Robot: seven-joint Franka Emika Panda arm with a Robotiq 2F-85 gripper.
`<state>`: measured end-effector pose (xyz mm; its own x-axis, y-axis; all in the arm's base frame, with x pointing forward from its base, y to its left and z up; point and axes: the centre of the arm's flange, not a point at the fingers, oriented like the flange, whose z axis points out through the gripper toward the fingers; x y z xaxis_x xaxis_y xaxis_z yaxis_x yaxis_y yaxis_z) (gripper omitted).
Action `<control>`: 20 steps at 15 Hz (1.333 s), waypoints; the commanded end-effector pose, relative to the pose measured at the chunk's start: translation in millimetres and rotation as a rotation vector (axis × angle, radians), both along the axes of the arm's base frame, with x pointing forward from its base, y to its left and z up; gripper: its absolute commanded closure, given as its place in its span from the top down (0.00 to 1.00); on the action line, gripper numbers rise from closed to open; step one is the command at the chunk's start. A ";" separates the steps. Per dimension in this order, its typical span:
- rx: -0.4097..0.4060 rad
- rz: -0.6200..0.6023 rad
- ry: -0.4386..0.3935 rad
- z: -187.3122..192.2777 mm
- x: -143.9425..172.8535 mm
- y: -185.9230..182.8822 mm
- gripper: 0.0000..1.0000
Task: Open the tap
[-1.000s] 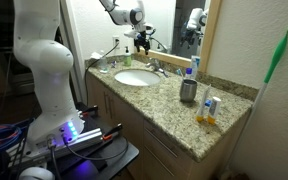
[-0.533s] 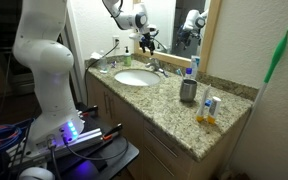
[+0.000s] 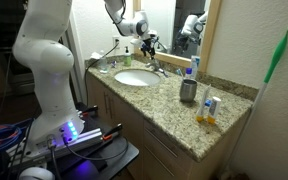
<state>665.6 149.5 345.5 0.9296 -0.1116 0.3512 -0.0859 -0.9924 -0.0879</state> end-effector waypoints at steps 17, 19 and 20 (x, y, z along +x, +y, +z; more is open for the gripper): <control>0.101 -0.037 -0.009 -7.2 30.8 -8.6 0.07; 0.146 -0.063 -0.032 0.2 28.9 -15.1 0.07; 0.181 -0.082 -0.057 7.5 26.2 -19.5 0.07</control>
<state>702.6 142.9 330.1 0.9000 -0.2085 0.3828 -0.1384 -0.9694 -0.2027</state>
